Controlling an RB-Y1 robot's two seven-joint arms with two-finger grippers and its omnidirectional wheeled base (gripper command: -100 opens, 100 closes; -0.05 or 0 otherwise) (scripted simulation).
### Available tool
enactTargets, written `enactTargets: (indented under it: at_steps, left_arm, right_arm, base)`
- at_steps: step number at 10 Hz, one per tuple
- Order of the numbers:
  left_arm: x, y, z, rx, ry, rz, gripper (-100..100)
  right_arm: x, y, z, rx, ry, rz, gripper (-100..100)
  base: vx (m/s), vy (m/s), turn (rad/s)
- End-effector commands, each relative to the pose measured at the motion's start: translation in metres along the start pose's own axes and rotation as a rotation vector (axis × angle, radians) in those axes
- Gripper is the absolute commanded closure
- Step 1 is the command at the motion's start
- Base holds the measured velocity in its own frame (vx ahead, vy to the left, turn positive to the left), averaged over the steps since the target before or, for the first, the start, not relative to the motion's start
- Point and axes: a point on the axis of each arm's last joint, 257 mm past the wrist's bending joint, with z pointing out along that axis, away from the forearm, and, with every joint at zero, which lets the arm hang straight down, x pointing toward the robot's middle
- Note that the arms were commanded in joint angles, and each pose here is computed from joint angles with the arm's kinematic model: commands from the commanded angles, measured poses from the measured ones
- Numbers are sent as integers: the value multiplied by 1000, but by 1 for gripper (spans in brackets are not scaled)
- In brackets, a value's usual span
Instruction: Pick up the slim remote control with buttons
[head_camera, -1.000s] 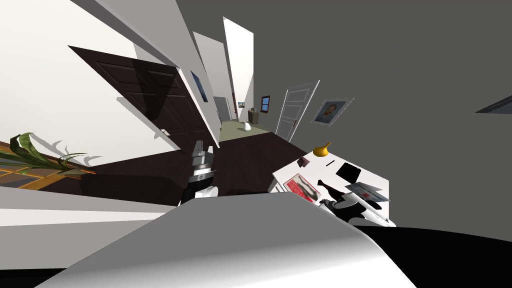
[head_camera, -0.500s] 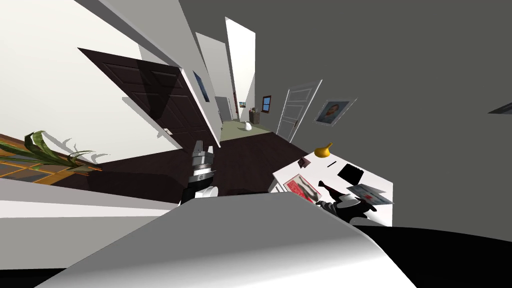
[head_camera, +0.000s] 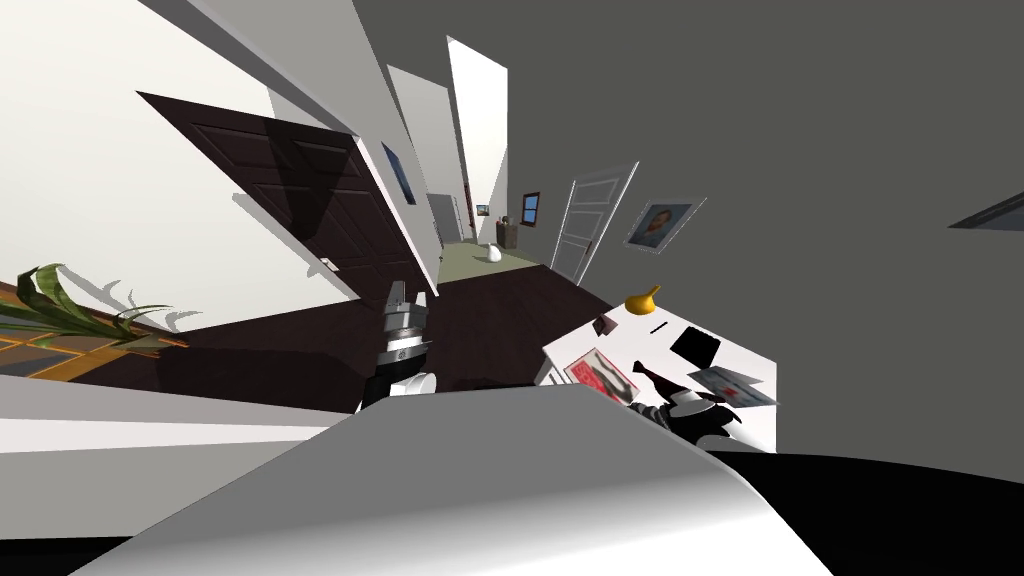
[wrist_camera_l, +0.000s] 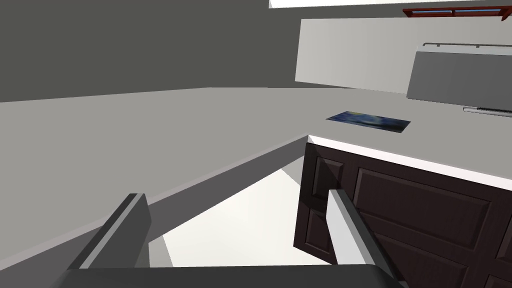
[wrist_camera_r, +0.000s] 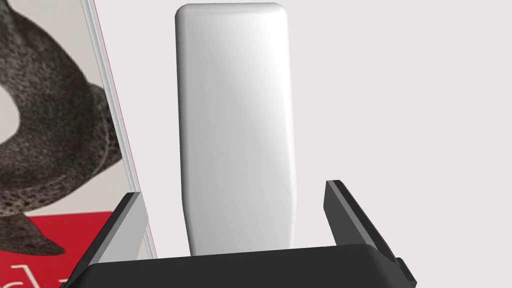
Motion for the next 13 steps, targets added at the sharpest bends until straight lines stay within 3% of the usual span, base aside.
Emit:
enactTargets:
  at_steps: [1, 3, 4, 8, 9, 10, 13]
  left_arm:
    - [0, 0, 0, 0, 0, 0, 0]
    - [0, 0, 0, 0, 0, 0, 0]
    - [0, 0, 0, 0, 0, 0, 0]
    - [0, 0, 0, 0, 0, 0, 0]
    - [0, 0, 0, 0, 0, 0, 0]
    - [0, 0, 0, 0, 0, 0, 0]
    - [0, 0, 0, 0, 0, 0, 0]
  right_arm:
    - [-6, -2, 8, -1, 5, -8, -100]
    - [-5, -2, 7, -1, 6, -7, -100]
    - [-5, -2, 7, -1, 6, -8, 100]
    - [-5, -1, 7, -2, 6, -7, 100]
    - [-5, -1, 7, -2, 6, -7, 0]
    - [2, 1, -2, -1, 5, 1, 100]
    - [12, 4, -14, -2, 4, 11, 100]
  base:
    - [30, -45, -40]
    - [8, -11, -6]
    - [0, 0, 0]
    - [0, 0, 0]
    - [0, 0, 0]
    - [-23, 31, 59]
    - [-33, 49, 44]
